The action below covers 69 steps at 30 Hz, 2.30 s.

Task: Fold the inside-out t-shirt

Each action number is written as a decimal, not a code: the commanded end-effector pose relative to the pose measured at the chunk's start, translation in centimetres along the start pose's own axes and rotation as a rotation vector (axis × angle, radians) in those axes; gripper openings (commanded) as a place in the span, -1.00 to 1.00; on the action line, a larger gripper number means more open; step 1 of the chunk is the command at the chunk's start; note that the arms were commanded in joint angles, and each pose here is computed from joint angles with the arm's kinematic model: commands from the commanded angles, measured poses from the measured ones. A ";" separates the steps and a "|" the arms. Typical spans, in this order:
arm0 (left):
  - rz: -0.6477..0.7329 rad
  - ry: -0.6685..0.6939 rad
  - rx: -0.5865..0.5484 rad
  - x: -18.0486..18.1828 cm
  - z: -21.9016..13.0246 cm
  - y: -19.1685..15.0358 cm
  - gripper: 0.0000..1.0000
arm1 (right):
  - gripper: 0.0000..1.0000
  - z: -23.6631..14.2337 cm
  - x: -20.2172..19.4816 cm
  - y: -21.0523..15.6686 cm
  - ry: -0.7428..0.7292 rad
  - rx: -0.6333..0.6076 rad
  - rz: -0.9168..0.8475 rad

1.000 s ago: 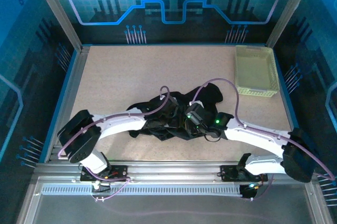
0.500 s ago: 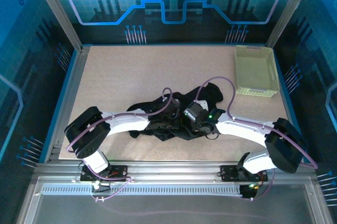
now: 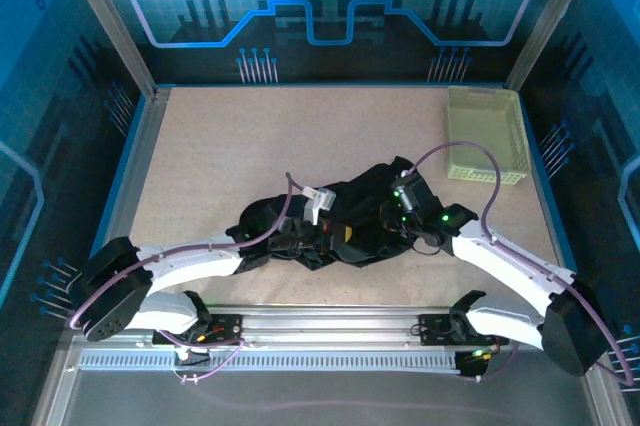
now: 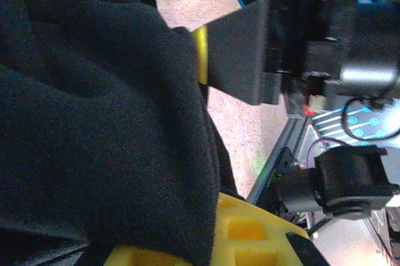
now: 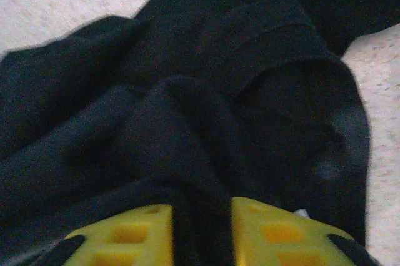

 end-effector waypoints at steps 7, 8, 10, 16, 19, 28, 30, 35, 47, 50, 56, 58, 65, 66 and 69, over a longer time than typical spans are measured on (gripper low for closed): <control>0.059 -0.072 -0.027 -0.4 -0.8 0.5 -1.00 | 0.02 -5.7 1.5 0.0 0.133 -0.051 -0.193; 0.056 -0.072 -0.031 -0.3 -0.8 0.5 -1.00 | 0.03 -6.1 2.3 -0.5 0.197 -0.042 -0.211; 0.050 -0.065 -0.040 0.0 -0.9 0.7 -1.00 | 0.07 -5.9 3.6 -1.7 0.292 -0.001 -0.231; 0.008 -0.072 -0.081 1.2 -1.4 1.1 -1.00 | 0.13 -3.1 6.8 -4.0 0.397 0.083 -0.268; 0.004 -0.078 -0.073 1.3 -1.5 1.0 -1.00 | 0.11 -2.3 7.8 -4.1 0.438 0.100 -0.278; -0.019 -0.004 -0.088 2.3 -2.0 1.0 -0.98 | -0.87 -2.7 9.5 -3.8 0.339 0.051 -0.384; -0.038 0.058 -0.087 3.0 -2.2 1.2 -0.83 | -1.00 -3.2 9.4 -3.3 0.263 0.010 -0.402; -0.100 0.381 -0.049 5.3 -3.1 1.9 -0.65 | -1.00 -4.7 9.9 -1.7 0.126 -0.115 -0.462; -0.230 0.599 -0.077 6.4 -8.7 1.7 -0.17 | -1.00 -4.9 17.2 -5.9 0.216 -0.172 -0.739; -0.336 0.618 -0.158 7.7 -10.9 0.6 -0.11 | -1.00 -3.4 18.0 -8.1 0.317 -0.048 -0.724; -0.377 0.593 -0.138 8.1 -11.2 0.2 -0.09 | -0.32 -2.6 16.7 -8.7 0.239 0.000 -0.715; -0.379 0.575 -0.128 8.1 -10.9 0.3 -0.09 | -0.25 -3.2 15.9 -8.2 0.213 -0.023 -0.703; -0.224 0.593 -0.055 4.8 -9.0 1.1 -0.08 | -0.25 -3.6 11.4 -6.4 0.129 -0.045 -0.585; -0.196 0.608 -0.043 4.2 -8.6 1.0 -0.08 | -0.25 -3.5 10.6 -6.2 0.113 -0.045 -0.560; -0.147 0.636 0.006 2.8 -7.6 0.2 -0.07 | -0.21 -2.4 7.9 -6.0 0.050 -0.021 -0.488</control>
Point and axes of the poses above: each hand's point on the last joint's axis, 136 mm out from that joint toward the fingers, its own z axis out along the fingers, its own x axis along the line the jaws close on, y = z × x, the point moved 9 cm from there along -z, back along the fingers, and after that the axes turned 3 degrees about z, right-handed, at the moved point
